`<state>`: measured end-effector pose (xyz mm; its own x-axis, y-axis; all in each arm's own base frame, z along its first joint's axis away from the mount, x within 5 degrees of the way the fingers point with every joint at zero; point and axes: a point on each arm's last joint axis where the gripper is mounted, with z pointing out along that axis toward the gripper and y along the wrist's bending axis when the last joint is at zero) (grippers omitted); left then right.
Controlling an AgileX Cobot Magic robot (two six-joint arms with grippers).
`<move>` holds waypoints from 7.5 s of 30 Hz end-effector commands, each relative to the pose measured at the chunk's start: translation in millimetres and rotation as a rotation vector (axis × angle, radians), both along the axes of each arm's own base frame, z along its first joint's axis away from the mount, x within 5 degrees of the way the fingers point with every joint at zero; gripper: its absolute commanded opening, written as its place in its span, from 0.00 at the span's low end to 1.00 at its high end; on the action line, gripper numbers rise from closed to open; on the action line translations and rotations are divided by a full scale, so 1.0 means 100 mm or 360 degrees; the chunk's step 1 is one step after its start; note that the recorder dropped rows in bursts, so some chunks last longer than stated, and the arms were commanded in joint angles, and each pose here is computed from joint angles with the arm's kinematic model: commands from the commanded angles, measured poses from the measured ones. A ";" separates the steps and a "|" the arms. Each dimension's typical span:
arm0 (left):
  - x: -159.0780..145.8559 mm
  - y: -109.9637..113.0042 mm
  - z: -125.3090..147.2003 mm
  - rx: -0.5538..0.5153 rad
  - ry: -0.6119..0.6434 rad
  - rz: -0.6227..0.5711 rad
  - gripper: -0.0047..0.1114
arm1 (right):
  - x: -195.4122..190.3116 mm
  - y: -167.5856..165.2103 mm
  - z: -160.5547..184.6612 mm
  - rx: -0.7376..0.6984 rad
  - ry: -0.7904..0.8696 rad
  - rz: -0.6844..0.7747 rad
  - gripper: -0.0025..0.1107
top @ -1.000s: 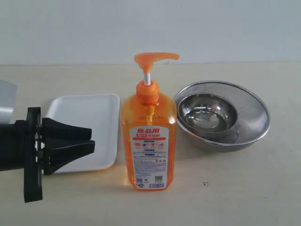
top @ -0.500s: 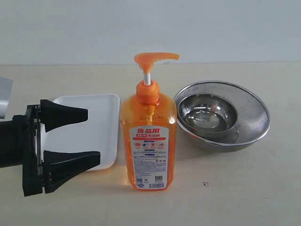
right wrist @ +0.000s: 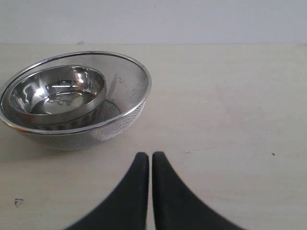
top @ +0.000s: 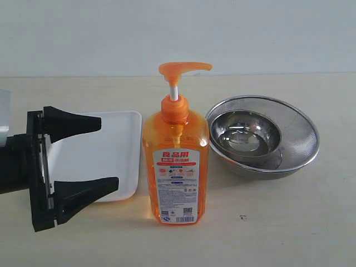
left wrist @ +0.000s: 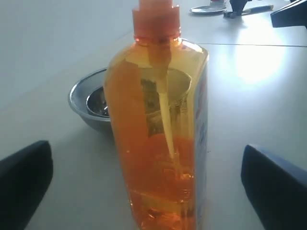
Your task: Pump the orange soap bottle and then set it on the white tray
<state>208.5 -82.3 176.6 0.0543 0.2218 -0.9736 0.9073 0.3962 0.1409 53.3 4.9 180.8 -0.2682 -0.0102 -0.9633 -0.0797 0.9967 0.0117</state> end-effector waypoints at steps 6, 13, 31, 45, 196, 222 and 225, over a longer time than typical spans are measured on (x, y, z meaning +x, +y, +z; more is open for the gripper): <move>0.05 0.01 0.04 -0.0004 -0.0134 0.0057 0.98 | 0.00 0.00 0.02 -0.0003 -0.0029 -0.0004 0.02; 0.10 0.04 0.07 -0.0067 -0.0114 0.0173 0.98 | 0.00 0.00 0.02 -0.0003 -0.0029 -0.0004 0.02; 0.53 -0.05 0.21 0.0066 0.0276 -0.0231 0.98 | 0.00 0.00 0.02 -0.0003 -0.0029 -0.0004 0.02; 0.87 -0.01 -0.20 0.0160 0.0474 -0.0404 0.98 | 0.00 0.00 0.01 -0.0001 -0.0017 -0.0004 0.02; 0.72 -1.08 -0.63 -0.0021 0.0055 -0.0487 0.98 | 0.00 0.00 0.01 -0.0002 -0.0017 -0.0004 0.02; 0.72 -1.08 -0.62 -0.0025 0.0056 -0.0478 0.92 | 0.00 0.00 0.01 -0.0002 -0.0017 -0.0004 0.02; 0.73 -1.08 -0.62 -0.0026 0.0056 -0.0475 0.77 | 0.00 0.00 0.01 -0.0002 -0.0017 -0.0004 0.02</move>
